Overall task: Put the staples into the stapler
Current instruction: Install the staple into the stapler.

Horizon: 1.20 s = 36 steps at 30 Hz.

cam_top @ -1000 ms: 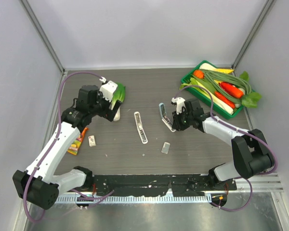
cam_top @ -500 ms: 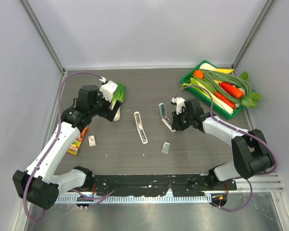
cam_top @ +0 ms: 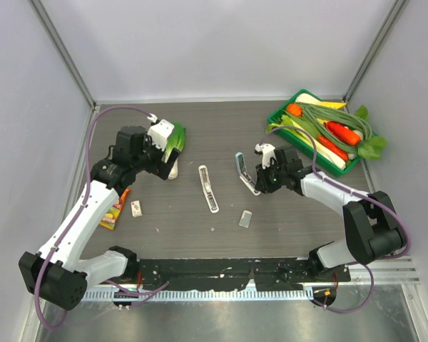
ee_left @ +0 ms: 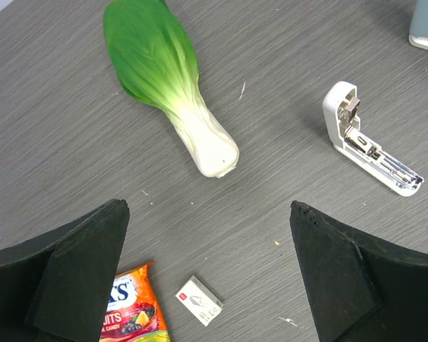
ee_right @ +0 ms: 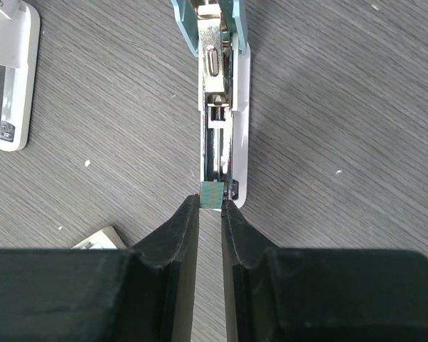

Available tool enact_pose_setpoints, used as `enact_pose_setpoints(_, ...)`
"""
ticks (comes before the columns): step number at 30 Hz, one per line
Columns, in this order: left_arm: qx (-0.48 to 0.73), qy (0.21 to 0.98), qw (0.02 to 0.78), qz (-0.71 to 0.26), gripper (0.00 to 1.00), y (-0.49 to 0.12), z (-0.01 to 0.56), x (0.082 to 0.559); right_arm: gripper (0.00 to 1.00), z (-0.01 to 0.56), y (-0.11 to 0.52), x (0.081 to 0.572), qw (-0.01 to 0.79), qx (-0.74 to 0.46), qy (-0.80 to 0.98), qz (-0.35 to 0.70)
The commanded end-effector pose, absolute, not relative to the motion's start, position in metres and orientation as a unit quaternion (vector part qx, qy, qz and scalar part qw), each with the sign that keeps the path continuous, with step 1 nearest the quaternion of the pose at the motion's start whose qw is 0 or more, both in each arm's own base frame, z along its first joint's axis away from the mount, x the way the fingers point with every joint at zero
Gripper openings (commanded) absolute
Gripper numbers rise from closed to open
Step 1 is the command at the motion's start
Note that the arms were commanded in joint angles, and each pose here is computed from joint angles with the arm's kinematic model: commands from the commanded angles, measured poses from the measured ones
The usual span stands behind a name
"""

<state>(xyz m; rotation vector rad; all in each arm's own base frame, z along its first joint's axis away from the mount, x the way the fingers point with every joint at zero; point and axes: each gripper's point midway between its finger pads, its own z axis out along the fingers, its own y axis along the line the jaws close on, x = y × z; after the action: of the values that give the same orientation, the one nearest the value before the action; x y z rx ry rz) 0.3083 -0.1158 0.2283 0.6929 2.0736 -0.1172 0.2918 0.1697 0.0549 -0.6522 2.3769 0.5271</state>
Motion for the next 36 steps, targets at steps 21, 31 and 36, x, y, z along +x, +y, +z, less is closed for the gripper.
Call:
enact_pose_setpoints(21, 0.274, 0.835, 0.474, -0.057, 1.00, -0.1183, 0.2345, 0.3136, 0.20, 0.0756, 0.1705, 0.3085, 0.341, -0.234, 0.887, 0.204)
enact_pose_setpoints(31, 0.274, 0.836, 0.473, -0.058, 1.00, -0.1188, 0.2341, 0.3141, 0.20, 0.0710, 0.1686, 0.3081, 0.335, -0.234, 0.891, 0.199)
enact_pose_setpoints(36, 0.274, 0.835, 0.473, -0.058, 1.00, -0.1186, 0.2351, 0.3142, 0.19, 0.0710, 0.1675, 0.3085, 0.336, -0.234, 0.891, 0.196)
